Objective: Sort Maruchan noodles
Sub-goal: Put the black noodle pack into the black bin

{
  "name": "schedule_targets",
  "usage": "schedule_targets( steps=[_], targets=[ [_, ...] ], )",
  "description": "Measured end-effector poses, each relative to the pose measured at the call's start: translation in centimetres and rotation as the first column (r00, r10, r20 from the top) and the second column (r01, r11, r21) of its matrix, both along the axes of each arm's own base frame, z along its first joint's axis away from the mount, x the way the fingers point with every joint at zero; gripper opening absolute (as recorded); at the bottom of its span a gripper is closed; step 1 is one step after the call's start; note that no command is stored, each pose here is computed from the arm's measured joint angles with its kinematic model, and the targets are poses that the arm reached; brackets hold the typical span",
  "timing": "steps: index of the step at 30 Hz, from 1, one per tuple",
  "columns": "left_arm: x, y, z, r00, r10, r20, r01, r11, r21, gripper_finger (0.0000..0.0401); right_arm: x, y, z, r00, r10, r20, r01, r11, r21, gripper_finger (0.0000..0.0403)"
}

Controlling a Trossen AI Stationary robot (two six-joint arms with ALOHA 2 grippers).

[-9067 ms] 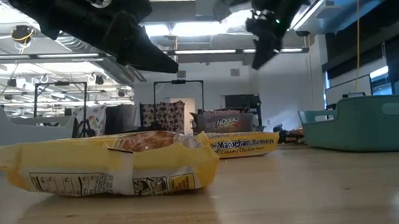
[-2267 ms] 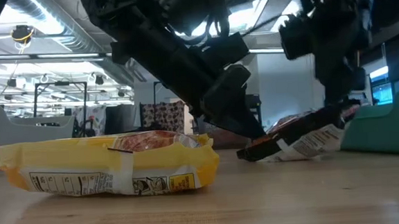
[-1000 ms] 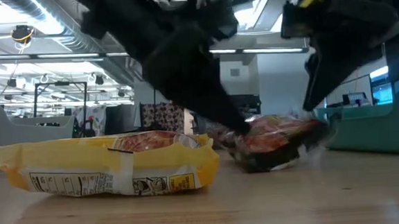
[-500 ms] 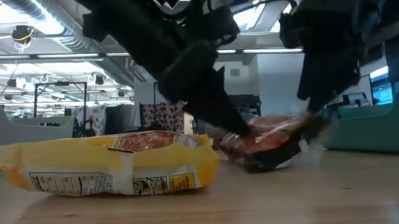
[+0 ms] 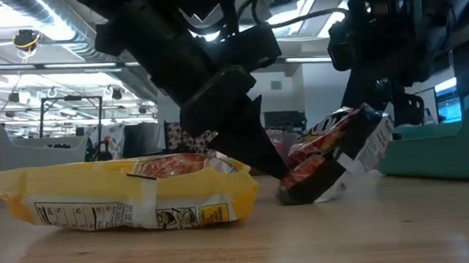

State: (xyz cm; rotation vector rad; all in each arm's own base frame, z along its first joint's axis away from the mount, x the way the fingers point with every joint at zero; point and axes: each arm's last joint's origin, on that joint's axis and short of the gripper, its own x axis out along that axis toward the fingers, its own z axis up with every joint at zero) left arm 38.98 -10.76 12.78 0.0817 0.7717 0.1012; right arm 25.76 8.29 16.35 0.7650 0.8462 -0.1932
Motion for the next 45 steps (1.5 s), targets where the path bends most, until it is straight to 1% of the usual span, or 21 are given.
schedule_targets(
  steps=[3,5,14,22,25,28,31,33,36,38,45],
  targets=[
    [0.0,0.1,0.0,1.0,0.002,0.003,-0.002,1.0,-0.001,0.0192,0.0,0.1,0.2,1.0,0.015,0.008,-0.015,0.999,0.028,0.0269],
    [0.1,0.2,0.0,1.0,0.005,0.003,-0.005,1.0,-0.001,0.0192,0.0,0.1,0.2,1.0,0.004,0.001,-0.004,0.999,0.038,0.0269],
    [0.3,0.9,0.0,0.999,0.039,0.007,-0.038,0.999,-0.017,0.0192,0.2,0.2,0.2,1.0,0.015,0.022,-0.016,0.998,0.061,0.0271],
    [0.4,1.1,0.1,0.999,0.048,0.016,-0.047,0.999,-0.022,0.0192,0.3,0.2,0.2,1.0,-0.006,0.028,0.005,0.999,0.05,0.0324],
    [0.4,1.1,0.1,0.999,0.048,0.016,-0.048,0.999,-0.022,0.0192,0.3,0.1,0.2,0.998,-0.064,0.026,0.062,0.996,0.062,0.0346],
    [0.4,1.1,0.2,0.999,0.048,0.021,-0.047,0.999,-0.024,0.0192,0.2,-0.1,0.1,0.993,-0.115,0.019,0.114,0.993,0.042,0.0363],
    [0.6,1.1,0.3,0.998,0.049,0.042,-0.048,0.998,-0.031,0.0192,0.2,-0.2,0.1,0.987,-0.156,0.024,0.155,0.987,0.032,0.0373],
    [0.6,1.0,0.4,0.997,0.054,0.052,-0.052,0.998,-0.039,0.0192,0.3,-0.1,-0.2,0.988,-0.152,0.009,0.151,0.988,0.039,0.0373],
    [0.7,1.3,0.4,0.995,0.077,0.063,-0.073,0.996,-0.059,0.0192,0.2,0.0,-0.7,0.992,-0.116,-0.045,0.118,0.991,0.061,0.0368],
    [0.8,1.5,0.5,0.994,0.083,0.067,-0.079,0.995,-0.061,0.0192,-0.1,0.0,-1.1,0.99,-0.107,-0.09,0.112,0.992,0.059,0.0364],
    [0.9,1.6,0.5,0.994,0.084,0.075,-0.079,0.995,-0.069,0.0192,0.4,0.3,-2.5,0.988,-0.089,-0.128,0.101,0.991,0.09,0.0352]
  ],
)
